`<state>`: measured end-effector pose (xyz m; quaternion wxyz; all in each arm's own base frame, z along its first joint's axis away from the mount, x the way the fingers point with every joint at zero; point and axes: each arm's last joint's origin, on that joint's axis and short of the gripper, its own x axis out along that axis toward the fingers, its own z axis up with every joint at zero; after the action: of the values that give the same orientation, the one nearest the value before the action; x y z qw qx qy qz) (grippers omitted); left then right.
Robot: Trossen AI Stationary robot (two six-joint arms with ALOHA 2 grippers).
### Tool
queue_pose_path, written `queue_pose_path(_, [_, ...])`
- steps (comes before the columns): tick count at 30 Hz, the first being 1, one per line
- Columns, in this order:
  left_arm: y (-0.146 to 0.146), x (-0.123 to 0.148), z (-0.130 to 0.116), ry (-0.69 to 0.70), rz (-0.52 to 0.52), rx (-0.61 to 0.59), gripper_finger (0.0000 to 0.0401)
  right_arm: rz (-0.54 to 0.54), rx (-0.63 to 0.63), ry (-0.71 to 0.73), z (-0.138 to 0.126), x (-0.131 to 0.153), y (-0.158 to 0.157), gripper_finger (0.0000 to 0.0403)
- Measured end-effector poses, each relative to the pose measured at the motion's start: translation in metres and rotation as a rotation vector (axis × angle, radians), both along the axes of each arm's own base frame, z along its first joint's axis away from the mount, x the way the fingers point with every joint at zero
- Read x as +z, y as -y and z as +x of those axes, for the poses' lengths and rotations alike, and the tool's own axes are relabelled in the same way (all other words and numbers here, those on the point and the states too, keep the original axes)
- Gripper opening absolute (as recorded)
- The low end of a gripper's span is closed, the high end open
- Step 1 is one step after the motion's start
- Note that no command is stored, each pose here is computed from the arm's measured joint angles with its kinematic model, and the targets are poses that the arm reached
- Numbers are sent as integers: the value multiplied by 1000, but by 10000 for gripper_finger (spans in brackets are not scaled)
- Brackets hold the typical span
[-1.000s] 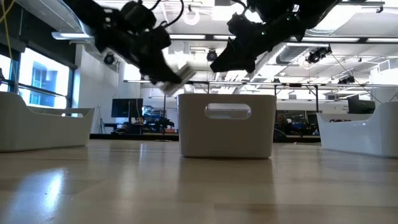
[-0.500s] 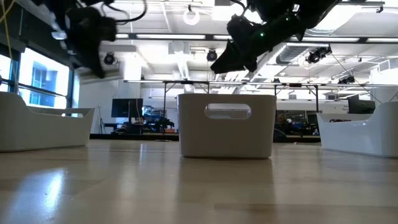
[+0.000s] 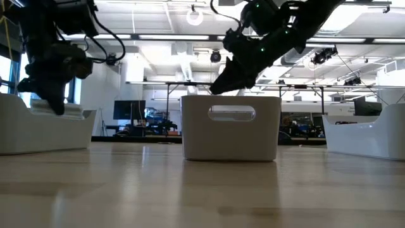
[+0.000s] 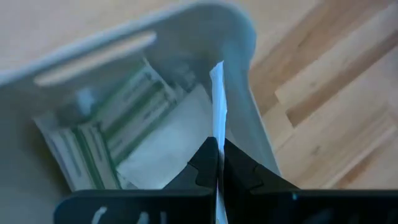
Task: Pick & Place First Aid Supplies
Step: Put the bandage pack into the left gray bin, then put the alcohol pad into the white bin
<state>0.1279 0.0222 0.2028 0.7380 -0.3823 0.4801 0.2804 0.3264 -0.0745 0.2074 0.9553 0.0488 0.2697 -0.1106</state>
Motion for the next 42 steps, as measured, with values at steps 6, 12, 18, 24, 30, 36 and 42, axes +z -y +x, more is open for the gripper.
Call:
queue_pose_path(6, [1,-10,-3,-29,-27,9,9,-60,82,-19,4,-1,-21,139])
queue_pose_path(12, [1,-24,-9,-81,-34,79,58,-79,124,-24,5,-1,-32,140])
queue_pose_path(18, [0,-17,-7,-68,-1,88,102,-61,131,-55,4,-4,-38,139])
queue_pose_path(24, [-2,11,-3,-41,51,100,107,-74,131,-110,2,-7,-48,137])
queue_pose_path(30, [-6,45,-1,10,160,131,107,-182,13,-241,-10,-8,-62,137])
queue_pose_path(36, [-11,55,2,39,254,188,107,-280,-62,-308,-26,2,-76,137])
queue_pose_path(42, [-29,53,7,38,223,143,107,-301,-50,-340,-43,16,-79,137])
